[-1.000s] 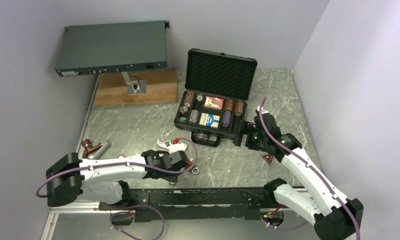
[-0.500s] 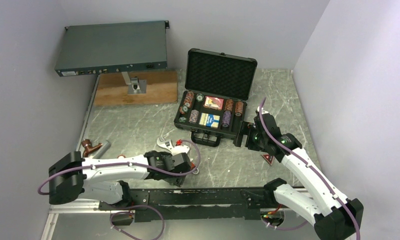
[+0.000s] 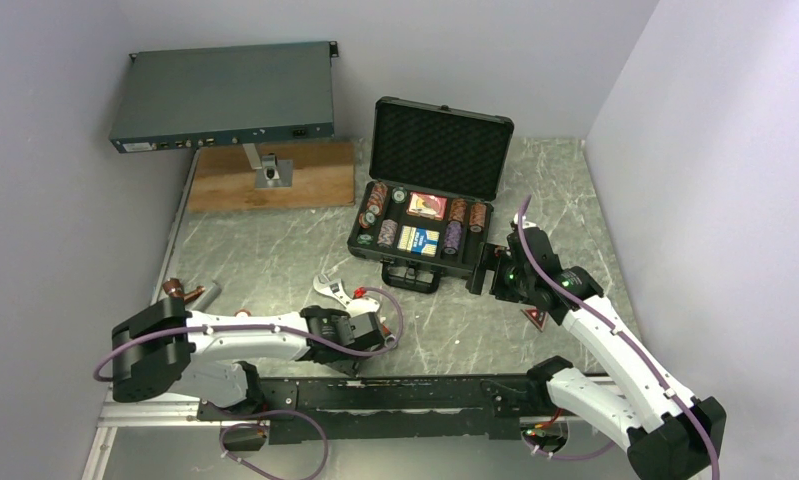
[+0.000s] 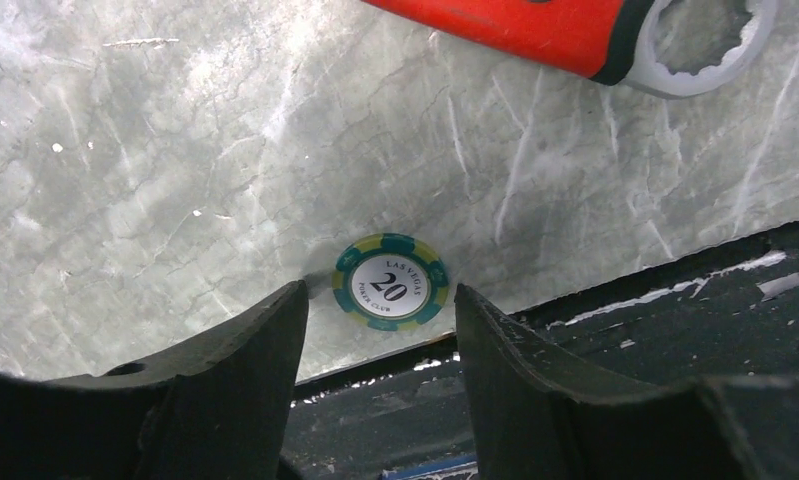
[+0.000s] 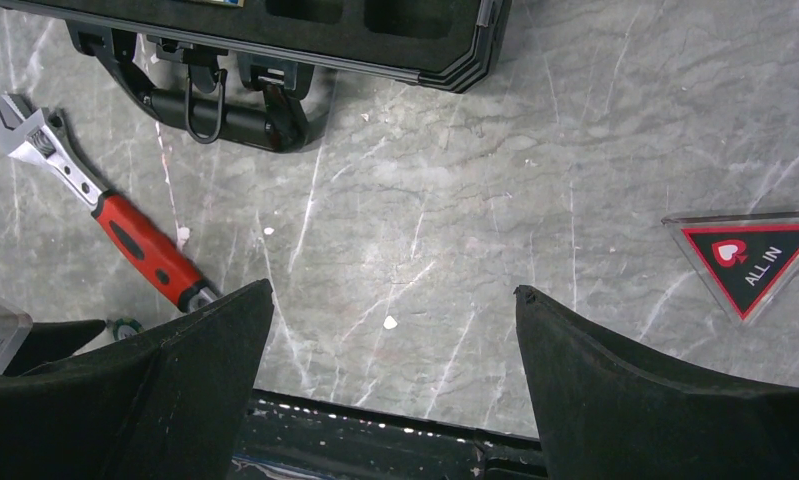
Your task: Pack up texas hold em set
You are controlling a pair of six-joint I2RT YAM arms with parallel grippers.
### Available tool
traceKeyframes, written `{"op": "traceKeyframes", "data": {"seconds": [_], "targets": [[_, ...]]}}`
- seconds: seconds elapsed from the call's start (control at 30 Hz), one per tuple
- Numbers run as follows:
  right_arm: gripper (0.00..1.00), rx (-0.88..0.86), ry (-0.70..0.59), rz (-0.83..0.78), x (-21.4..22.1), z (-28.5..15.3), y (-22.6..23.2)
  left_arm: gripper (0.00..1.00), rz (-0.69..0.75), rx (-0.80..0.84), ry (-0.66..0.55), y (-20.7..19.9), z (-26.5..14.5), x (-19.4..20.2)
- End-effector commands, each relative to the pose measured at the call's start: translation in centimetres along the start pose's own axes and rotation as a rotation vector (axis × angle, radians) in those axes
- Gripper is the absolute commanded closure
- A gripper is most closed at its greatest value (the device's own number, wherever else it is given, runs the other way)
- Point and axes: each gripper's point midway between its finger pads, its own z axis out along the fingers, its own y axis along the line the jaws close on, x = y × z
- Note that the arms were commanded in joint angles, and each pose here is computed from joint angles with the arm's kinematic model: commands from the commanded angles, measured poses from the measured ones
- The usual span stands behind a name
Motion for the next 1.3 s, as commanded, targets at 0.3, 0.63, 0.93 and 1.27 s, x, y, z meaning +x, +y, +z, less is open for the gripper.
{"op": "traceKeyframes", "data": {"seconds": [0.3,0.63,0.93,1.27], "targets": [[0.07,-0.002,-0.008,0.005,-0.2,-0.2,0.0,0.44,-0.024,0.039,0.03,-0.6,1.4,1.4],[0.07,0.002,-0.001,0.008,0.0,-0.1,-0.1,0.65,-0.034,0.035,0.051,-0.2,2.0,2.5],[0.07,0.003,-0.001,0.014,0.1,-0.1,-0.1,0.69,-0.028,0.035,-0.024,-0.3,-0.5,-0.1],[0.08,-0.002,0.003,0.024,0.2,0.1,0.0,0.69,-0.005,0.02,-0.082,-0.3,-2.7,-2.5]]}}
